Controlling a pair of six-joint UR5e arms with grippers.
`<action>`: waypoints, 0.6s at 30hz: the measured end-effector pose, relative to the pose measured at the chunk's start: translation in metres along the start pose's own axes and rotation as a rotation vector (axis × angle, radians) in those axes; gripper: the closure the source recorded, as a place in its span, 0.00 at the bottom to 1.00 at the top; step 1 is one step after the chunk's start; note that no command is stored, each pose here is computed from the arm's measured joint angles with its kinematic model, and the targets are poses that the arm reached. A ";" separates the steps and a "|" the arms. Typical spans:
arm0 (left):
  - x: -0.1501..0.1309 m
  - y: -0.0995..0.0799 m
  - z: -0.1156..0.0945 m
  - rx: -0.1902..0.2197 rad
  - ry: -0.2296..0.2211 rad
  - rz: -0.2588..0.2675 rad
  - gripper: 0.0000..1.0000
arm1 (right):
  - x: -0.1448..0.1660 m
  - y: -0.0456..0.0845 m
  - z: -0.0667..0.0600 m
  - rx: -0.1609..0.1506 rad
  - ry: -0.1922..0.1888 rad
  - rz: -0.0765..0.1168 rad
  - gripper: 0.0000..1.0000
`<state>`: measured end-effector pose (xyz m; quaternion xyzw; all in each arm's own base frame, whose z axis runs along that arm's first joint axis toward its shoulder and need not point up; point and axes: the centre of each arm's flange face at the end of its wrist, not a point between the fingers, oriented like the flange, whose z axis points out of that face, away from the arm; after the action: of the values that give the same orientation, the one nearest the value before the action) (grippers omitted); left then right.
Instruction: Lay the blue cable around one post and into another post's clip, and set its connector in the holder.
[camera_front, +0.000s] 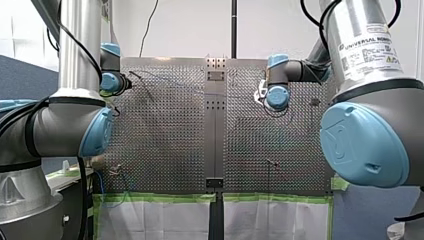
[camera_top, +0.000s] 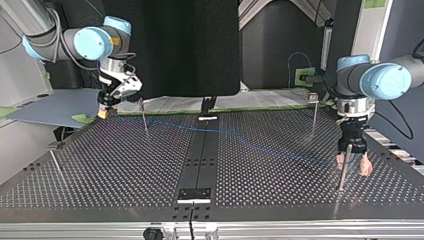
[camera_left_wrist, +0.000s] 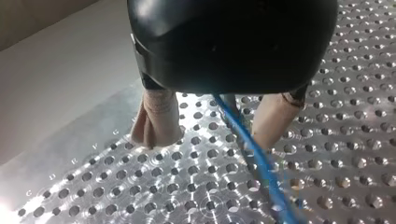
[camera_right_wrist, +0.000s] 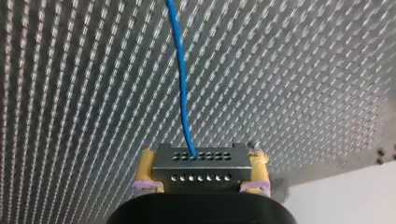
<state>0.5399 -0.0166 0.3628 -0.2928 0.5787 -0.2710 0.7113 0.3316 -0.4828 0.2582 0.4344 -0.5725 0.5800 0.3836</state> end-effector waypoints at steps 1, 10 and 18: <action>0.000 0.000 0.000 0.001 0.001 0.000 0.00 | -0.006 0.009 0.002 -0.014 -0.005 -0.002 1.00; 0.003 -0.003 -0.001 0.004 0.004 -0.002 0.00 | -0.061 0.062 0.006 -0.093 -0.053 0.004 1.00; 0.003 -0.003 -0.001 0.005 0.004 0.000 0.00 | -0.112 0.100 -0.006 -0.144 -0.108 -0.022 1.00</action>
<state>0.5397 -0.0209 0.3630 -0.2905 0.5796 -0.2733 0.7106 0.2733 -0.4765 0.1197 0.4427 -0.6277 0.5089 0.3886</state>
